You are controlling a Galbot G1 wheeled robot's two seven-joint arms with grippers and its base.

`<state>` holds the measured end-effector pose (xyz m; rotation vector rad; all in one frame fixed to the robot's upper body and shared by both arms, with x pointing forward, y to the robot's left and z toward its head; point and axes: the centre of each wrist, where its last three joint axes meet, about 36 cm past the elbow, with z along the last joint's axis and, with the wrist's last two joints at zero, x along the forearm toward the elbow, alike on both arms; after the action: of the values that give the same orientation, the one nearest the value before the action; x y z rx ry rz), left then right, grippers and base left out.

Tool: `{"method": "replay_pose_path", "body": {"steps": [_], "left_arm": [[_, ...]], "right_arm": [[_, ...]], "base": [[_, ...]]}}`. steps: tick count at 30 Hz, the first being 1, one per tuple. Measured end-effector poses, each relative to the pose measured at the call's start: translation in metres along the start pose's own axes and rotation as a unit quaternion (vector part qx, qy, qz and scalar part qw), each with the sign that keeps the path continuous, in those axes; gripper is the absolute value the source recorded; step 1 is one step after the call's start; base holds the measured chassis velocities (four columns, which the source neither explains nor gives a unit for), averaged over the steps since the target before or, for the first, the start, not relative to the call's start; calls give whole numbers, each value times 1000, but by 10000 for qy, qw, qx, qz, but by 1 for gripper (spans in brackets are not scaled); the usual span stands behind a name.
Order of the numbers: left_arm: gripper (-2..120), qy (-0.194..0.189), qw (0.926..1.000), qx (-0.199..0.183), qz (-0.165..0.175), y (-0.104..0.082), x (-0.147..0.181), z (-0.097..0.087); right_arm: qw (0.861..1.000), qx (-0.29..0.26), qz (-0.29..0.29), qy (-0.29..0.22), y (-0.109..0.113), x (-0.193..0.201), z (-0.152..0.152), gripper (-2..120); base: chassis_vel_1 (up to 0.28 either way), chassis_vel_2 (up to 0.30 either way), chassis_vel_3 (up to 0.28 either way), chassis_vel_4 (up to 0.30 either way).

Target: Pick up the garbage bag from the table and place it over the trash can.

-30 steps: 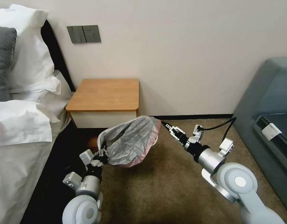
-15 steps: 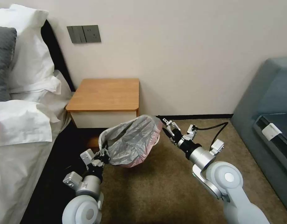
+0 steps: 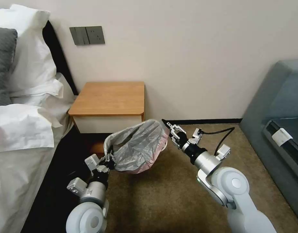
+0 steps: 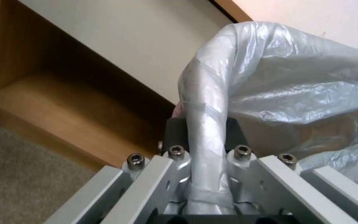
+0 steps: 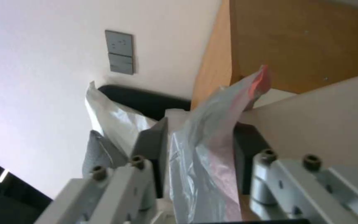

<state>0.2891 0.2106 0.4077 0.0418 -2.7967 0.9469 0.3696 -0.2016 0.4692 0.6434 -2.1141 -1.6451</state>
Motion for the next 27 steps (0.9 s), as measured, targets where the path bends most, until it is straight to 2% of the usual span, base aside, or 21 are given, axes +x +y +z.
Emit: {"method": "replay_pose_path", "body": {"steps": [9, 21, 27], "left_arm": [[6, 24, 10000, -54, 58, 1, -1, 3], [6, 2, 10000, -70, 56, 2, -2, 3], [6, 14, 9999, 112, 65, 2, -1, -1]], "right_arm": [[9998, 138, 110, -49, -4, -2, 2, 1], [9995, 182, 163, -197, -1, 6, -1, 0], [9986, 327, 338, -222, -11, 11, 3, 0]], "base": [[0, 0, 0, 0], [0, 0, 0, 0], [0, 0, 0, 0]]}}
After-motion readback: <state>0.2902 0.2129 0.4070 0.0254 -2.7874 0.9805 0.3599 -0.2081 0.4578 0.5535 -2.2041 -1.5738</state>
